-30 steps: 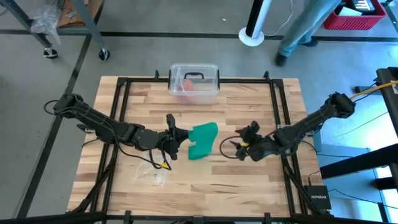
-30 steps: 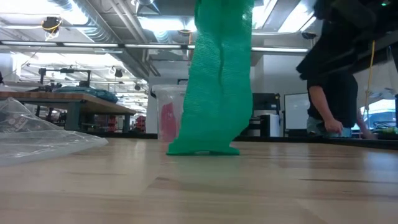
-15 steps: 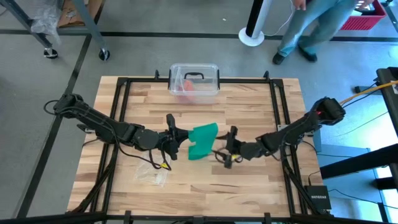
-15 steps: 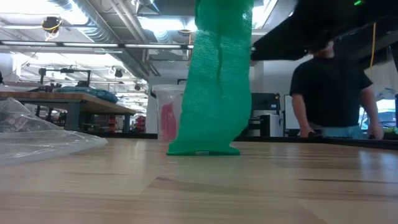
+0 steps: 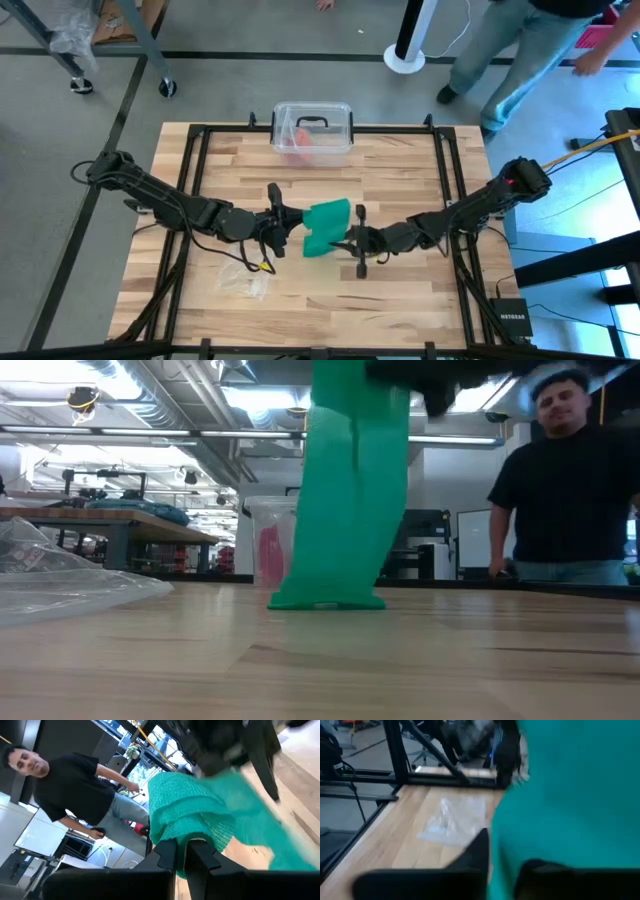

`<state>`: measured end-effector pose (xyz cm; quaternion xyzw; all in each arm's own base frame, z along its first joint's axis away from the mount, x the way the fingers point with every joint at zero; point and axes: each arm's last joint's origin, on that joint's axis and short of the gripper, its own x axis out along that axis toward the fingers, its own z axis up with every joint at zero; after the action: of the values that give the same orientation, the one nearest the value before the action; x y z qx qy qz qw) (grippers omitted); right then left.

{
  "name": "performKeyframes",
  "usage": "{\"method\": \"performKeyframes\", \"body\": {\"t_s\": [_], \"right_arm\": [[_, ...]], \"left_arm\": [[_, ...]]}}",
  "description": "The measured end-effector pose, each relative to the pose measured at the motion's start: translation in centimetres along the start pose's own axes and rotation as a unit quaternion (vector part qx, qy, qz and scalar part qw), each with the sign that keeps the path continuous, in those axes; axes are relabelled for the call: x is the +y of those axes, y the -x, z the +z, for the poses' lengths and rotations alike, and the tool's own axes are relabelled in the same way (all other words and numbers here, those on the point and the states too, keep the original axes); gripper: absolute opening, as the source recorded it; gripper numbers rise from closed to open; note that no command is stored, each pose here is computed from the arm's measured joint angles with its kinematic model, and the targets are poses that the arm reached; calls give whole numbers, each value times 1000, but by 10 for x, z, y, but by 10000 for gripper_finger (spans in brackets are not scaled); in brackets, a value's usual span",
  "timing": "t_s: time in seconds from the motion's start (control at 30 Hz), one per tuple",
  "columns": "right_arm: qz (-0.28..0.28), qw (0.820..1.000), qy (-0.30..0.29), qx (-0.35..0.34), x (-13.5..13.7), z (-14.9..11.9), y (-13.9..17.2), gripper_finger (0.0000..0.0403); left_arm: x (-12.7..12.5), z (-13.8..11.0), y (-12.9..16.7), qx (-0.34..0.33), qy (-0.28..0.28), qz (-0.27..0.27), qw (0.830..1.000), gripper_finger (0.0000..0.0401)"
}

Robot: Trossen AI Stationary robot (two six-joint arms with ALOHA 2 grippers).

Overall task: Roll bandage
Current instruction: Roll the green bandage

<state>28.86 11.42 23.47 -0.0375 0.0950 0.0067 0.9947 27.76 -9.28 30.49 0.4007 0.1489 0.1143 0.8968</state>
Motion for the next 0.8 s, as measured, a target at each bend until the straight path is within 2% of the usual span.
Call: {"method": "performKeyframes", "body": {"t_s": [0.03, 0.1, 0.23, 0.37, 0.47, 0.63, 0.8], "right_arm": [[0, 1000, 19, -2, 3, 11, 2, 18], [-14, 999, 48, -1, 9, 38, 8, 14], [-36, 997, 67, 18, 13, 90, 21, 27], [-48, 996, 76, 8, 7, 143, 36, 10], [-71, 993, 96, -9, -3, 178, 46, 6], [-118, 988, 89, -53, -29, 234, 70, 11], [-169, 977, 92, -90, -62, 270, 88, 5]], "left_arm": [[-1, 1, 1, -1, -4, -2, 1000, 12], [-2, 2, 2, -5, -13, -4, 1000, 12], [-4, 3, 4, -6, -24, -8, 1000, 12], [-3, 3, 3, -6, -23, -7, 1000, 12], [-4, 2, 3, -5, -19, -8, 1000, 12], [-4, -1, 2, 4, -19, -16, 1000, 12], [-4, -8, -3, 2, 2, -59, 998, 12]]}}
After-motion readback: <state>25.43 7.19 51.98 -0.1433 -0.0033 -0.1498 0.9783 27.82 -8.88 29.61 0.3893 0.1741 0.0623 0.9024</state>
